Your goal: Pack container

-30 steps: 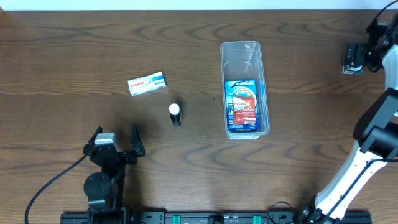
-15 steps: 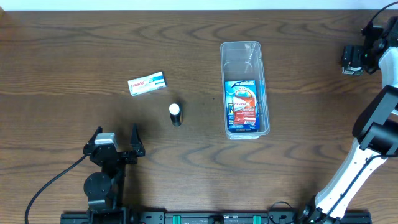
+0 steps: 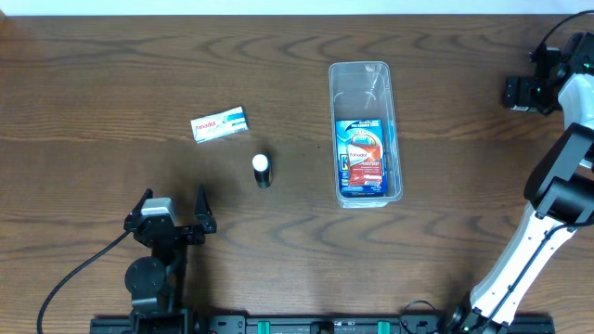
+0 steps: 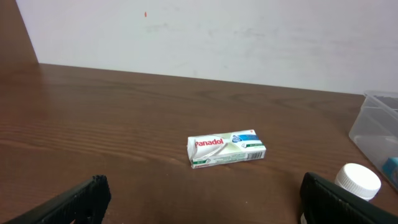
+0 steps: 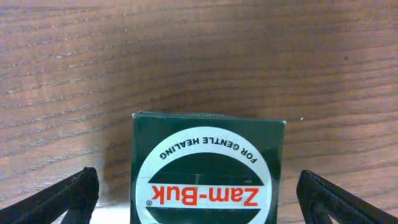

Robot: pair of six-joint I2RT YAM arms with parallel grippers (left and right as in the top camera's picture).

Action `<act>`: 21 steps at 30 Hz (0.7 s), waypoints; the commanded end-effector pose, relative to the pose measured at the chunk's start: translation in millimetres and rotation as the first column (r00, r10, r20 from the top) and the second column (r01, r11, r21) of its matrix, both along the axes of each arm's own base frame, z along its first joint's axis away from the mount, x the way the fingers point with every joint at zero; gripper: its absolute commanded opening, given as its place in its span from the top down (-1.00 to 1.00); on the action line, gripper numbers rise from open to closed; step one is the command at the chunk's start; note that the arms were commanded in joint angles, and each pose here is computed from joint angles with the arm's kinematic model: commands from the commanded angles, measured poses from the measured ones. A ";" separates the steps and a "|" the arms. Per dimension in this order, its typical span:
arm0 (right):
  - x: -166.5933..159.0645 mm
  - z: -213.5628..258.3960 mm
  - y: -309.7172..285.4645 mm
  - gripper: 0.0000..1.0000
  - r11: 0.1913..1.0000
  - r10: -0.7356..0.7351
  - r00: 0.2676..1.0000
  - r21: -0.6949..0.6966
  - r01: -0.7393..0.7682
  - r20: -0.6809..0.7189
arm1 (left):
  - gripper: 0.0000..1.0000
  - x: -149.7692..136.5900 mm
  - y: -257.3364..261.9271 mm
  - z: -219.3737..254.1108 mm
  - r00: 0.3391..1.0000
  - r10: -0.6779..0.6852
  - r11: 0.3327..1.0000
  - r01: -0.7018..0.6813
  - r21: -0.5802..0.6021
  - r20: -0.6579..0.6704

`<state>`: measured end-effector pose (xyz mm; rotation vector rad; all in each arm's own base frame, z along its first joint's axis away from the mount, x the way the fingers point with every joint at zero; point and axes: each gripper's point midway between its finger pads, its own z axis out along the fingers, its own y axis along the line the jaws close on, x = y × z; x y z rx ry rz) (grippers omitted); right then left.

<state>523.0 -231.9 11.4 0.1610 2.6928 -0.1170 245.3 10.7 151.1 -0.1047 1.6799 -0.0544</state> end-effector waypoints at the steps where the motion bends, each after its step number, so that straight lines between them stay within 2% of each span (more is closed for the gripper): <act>1: 4.2 0.7 -1.1 -0.98 1.000 0.020 1.000 -0.003 -0.020 0.013 | -0.96 -0.8 -0.9 -16.3 0.999 -0.007 1.000 0.007 0.004 -0.052; 21: -1.3 -17.3 0.5 -0.94 1.000 0.018 1.000 0.014 -0.017 -0.024 | -0.96 -0.8 -0.9 -16.3 0.999 -0.007 1.000 0.007 0.004 -0.052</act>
